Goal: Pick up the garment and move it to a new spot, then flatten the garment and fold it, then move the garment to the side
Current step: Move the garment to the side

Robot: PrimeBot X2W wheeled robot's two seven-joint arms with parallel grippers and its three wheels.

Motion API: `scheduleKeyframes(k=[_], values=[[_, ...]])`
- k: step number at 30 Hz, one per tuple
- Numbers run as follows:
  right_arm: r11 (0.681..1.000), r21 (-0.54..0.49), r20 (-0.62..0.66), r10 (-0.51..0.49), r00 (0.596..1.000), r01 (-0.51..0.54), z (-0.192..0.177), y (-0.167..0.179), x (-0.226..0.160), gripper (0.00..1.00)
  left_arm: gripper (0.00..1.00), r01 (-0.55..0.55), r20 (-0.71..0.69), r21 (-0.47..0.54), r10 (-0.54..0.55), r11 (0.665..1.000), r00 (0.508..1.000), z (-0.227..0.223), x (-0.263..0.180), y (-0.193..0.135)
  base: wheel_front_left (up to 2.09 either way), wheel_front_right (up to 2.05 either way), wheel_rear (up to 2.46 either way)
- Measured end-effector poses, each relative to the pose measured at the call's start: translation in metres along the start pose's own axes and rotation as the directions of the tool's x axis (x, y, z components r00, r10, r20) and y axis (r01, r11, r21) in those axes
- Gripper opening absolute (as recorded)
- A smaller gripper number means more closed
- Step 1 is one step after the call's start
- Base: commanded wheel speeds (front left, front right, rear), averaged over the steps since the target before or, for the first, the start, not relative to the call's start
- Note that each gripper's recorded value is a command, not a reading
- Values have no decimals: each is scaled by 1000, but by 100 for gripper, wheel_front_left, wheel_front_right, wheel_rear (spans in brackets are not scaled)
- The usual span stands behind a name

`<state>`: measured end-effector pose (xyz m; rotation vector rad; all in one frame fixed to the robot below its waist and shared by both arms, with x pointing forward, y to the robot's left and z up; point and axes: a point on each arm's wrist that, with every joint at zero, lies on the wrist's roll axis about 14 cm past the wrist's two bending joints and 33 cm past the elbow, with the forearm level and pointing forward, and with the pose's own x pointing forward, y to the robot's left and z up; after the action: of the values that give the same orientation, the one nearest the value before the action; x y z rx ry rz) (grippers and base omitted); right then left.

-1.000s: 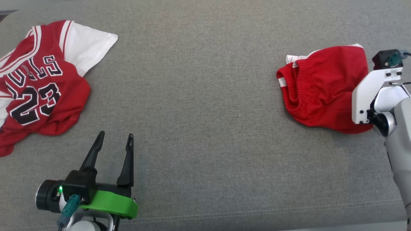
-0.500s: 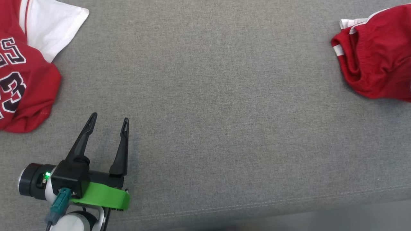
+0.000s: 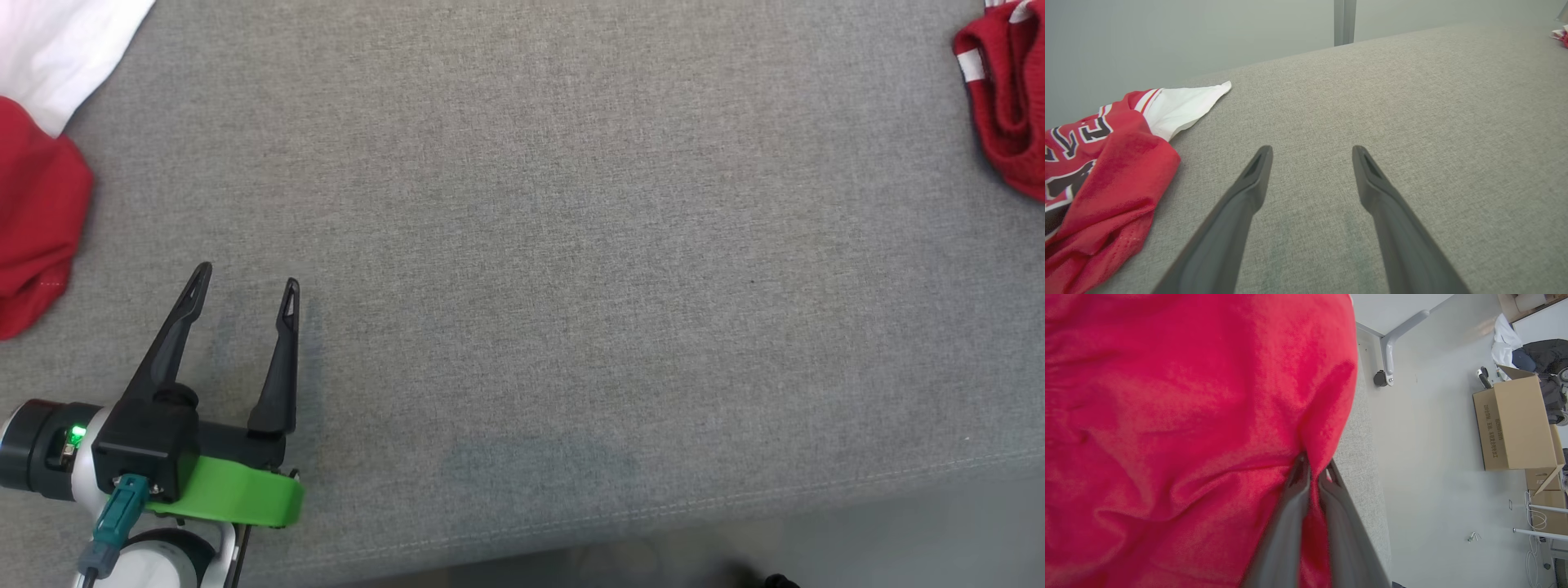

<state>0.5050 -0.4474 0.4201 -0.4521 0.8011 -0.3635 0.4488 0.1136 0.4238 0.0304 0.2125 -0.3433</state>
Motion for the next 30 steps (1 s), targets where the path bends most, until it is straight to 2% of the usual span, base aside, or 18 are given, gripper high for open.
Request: scheduleKeyframes(k=[1,2,10,17,20,25,30], values=[[1000,-21,12,-7,1000,7,1,-1,1,13,100,2,-4,0,-2,1000,1000,-1,1,0,0,0,0],[999,-34,24,-12,1000,12,2,-1,2,99,100,4,-6,-2,-4,1000,1000,-2,2,-1,0,0,0],[999,-43,174,20,984,-13,28,19,0,100,100,2,35,-22,-1,1000,999,5,6,-4,0,0,0],[998,-2,324,60,944,-63,51,34,-20,100,100,-22,111,-63,29,998,993,23,-4,-3,0,0,0],[995,15,407,83,910,-97,61,43,-34,100,100,-72,149,-104,87,992,985,33,-10,5,0,0,0],[988,-57,539,154,828,-146,80,64,-67,100,100,-175,155,-191,206,966,966,37,-30,21,0,0,0],[973,-2,659,175,732,-231,100,79,-106,100,100,-250,173,-232,293,940,940,45,-53,36,0,0,0]])
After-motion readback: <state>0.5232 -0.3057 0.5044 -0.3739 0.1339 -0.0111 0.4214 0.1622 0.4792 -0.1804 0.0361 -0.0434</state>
